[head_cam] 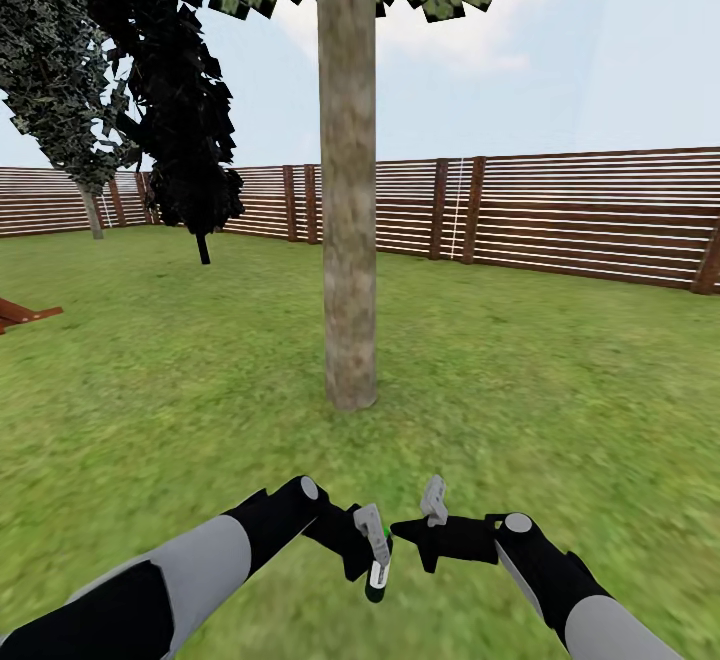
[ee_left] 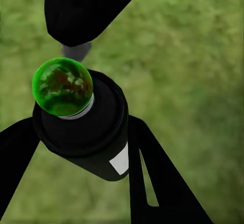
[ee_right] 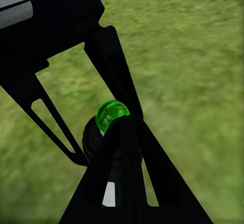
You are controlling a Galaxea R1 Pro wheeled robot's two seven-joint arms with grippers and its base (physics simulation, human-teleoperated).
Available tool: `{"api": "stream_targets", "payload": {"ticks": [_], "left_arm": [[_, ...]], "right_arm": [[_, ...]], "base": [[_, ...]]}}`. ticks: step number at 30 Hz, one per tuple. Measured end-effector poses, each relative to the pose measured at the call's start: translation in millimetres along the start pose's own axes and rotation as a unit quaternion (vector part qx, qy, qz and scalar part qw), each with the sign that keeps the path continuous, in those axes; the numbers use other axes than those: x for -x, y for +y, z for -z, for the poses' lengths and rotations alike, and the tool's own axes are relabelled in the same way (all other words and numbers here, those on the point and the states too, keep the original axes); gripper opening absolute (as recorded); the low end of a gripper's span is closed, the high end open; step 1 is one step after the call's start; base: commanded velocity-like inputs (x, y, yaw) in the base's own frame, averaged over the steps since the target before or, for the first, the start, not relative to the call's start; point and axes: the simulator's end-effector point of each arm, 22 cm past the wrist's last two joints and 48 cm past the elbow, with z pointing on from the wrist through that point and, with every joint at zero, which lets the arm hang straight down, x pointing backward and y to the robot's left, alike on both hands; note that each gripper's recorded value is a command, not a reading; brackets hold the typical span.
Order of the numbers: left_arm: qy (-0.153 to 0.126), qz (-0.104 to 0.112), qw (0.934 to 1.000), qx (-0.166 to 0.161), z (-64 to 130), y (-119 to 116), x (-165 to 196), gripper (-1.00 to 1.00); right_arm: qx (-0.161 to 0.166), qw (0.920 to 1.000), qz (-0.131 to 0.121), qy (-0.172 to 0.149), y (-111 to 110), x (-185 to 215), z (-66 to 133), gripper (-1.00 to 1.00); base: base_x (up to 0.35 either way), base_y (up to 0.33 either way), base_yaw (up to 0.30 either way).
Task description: In the garden, pick up the pesticide atomizer on the floor and spray pesticide onto both trees until each tree trunk is fully covered.
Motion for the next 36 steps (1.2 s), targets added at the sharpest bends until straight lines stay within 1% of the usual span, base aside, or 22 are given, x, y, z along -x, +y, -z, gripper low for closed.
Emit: {"api": "stream_targets", "payload": {"ticks": [7, 8, 12, 15, 18, 19, 20, 21, 22, 23, 24, 25, 26, 27, 28, 29, 31, 32, 33, 34, 35, 36], "left_arm": [[0.003, 0.001, 1.0, 0.001, 0.8, 1, -3, -1.0], [0.008, 0.002, 1.0, 0.004, 2.5, 4, -9, -1.0], [0.036, 0.022, 0.9988, 0.027, 25.5, 28, -53, -1.0], [0.068, 0.051, 0.9948, 0.055, 57.3, 54, -109, -1.0], [0.082, 0.068, 0.9912, 0.079, 78.3, 70, -137, -1.0], [0.084, 0.072, 0.9889, 0.099, 85.2, 80, -144, -1.0], [0.08, 0.078, 0.9851, 0.13, 91.6, 95, -148, -1.0], [0.059, 0.098, 0.9775, 0.177, 100.3, 116, -143, -1.0], [0.036, 0.122, 0.9694, 0.21, 108.4, 132, -138, -1.0], [0.009, 0.152, 0.959, 0.239, 119.7, 147, -135, -1.0], [-0.035, 0.201, 0.9394, 0.275, 142.4, 168, -136, -1.0], [-0.065, 0.229, 0.9249, 0.296, 159.4, 181, -137, -1.0], [-0.119, 0.266, 0.9, 0.325, 185.6, 200, -135, -1.0], [-0.16, 0.288, 0.8786, 0.346, 205.8, 213, -135, -1.0], [-0.185, 0.302, 0.8622, 0.362, 217.0, 218, -142, -1.0], [-0.199, 0.311, 0.8507, 0.374, 222.3, 220, -151, -1.0], [-0.22, 0.332, 0.8308, 0.389, 229.0, 223, -159, -1.0], [-0.236, 0.352, 0.8129, 0.4, 235.5, 227, -163, -1.0], [-0.25, 0.373, 0.7934, 0.412, 242.2, 231, -168, -1.0], [-0.263, 0.403, 0.7619, 0.434, 252.6, 237, -178, -1.0], [-0.26, 0.435, 0.7226, 0.47, 264.6, 243, -197, -1.0], [-0.252, 0.447, 0.7063, 0.487, 269.0, 245, -208, -1.0]], "right_arm": [[0.0, 1.0, 0.0, 0.0, 0, 0, 0.0, -1.0], [0.0, 1.0, 0.0, 0.0, 0, 0, 0.0, -1.0], [0.0, 1.0, 0.0, 0.0, 0, 0, 0.3, -1.0], [-0.001, 1.0, 0.0, 0.0, -1, 0, 0.6, -1.0], [-0.001, 1.0, 0.0, 0.0, -1, -1, 0.7, -1.0], [-0.003, 1.0, -0.001, 0.0, -1, -1, 0.8, -1.0], [-0.005, 1.0, -0.003, 0.0, -3, -1, 0.9, -1.0], [-0.008, 1.0, -0.004, -0.002, -4, -2, 1.4, -1.0], [-0.009, 0.9999, -0.005, -0.002, -4, -3, 1.7, 1.0], [-0.01, 0.9999, -0.006, -0.002, -5, -4, 2.1, 1.0], [-0.012, 0.9999, -0.008, -0.003, -6, -5, 3.2, 1.0], [-0.014, 0.9998, -0.012, -0.002, -7, -8, 4.7, 1.0], [-0.017, 0.9994, -0.029, 0.009, -8, -23, 7.3, 1.0], [-0.023, 0.998, -0.054, 0.024, -8, -46, 10.0, 1.0], [-0.036, 0.9947, -0.086, 0.044, -8, -74, 14.3, 1.0], [-0.058, 0.9903, -0.114, 0.054, -13, -97, 20.7, 1.0], [-0.117, 0.9821, -0.14, 0.048, -38, -119, 44.2, 1.0], [-0.153, 0.976, -0.148, 0.045, -53, -130, 60.0, 1.0], [-0.186, 0.9687, -0.158, 0.045, -66, -143, 75.2, 1.0], [-0.233, 0.9557, -0.171, 0.053, -81, -162, 95.7, 1.0], [-0.307, 0.9319, -0.181, 0.068, -105, -184, 122.3, 1.0], [-0.349, 0.9164, -0.181, 0.077, -118, -192, 137.3, 1.0]], "base": [[0.0, 0.0, 0.0], [0.0, 0.0, 0.0], [0.0, 0.0, 0.0], [0.0, 0.0, 0.0], [0.0, 0.0, 0.0], [0.0, 0.0, 0.0], [0.0, 0.0, 0.0], [0.0, 0.0, 0.0], [0.0, 0.0, 0.0], [0.0, 0.0, 0.0], [0.0, 0.0, 0.0], [0.0, 0.0, 0.0], [0.0, 0.0, 0.0], [0.0, 0.0, 0.0], [0.0, 0.0, 0.0], [0.0, 0.0, 0.0], [0.0, 0.0, 0.0], [0.0, 0.0, 0.0], [0.0, 0.0, 0.0], [0.0, 0.0, 0.0], [0.0, 0.0, 0.0], [0.0, 0.0, 0.0]]}}
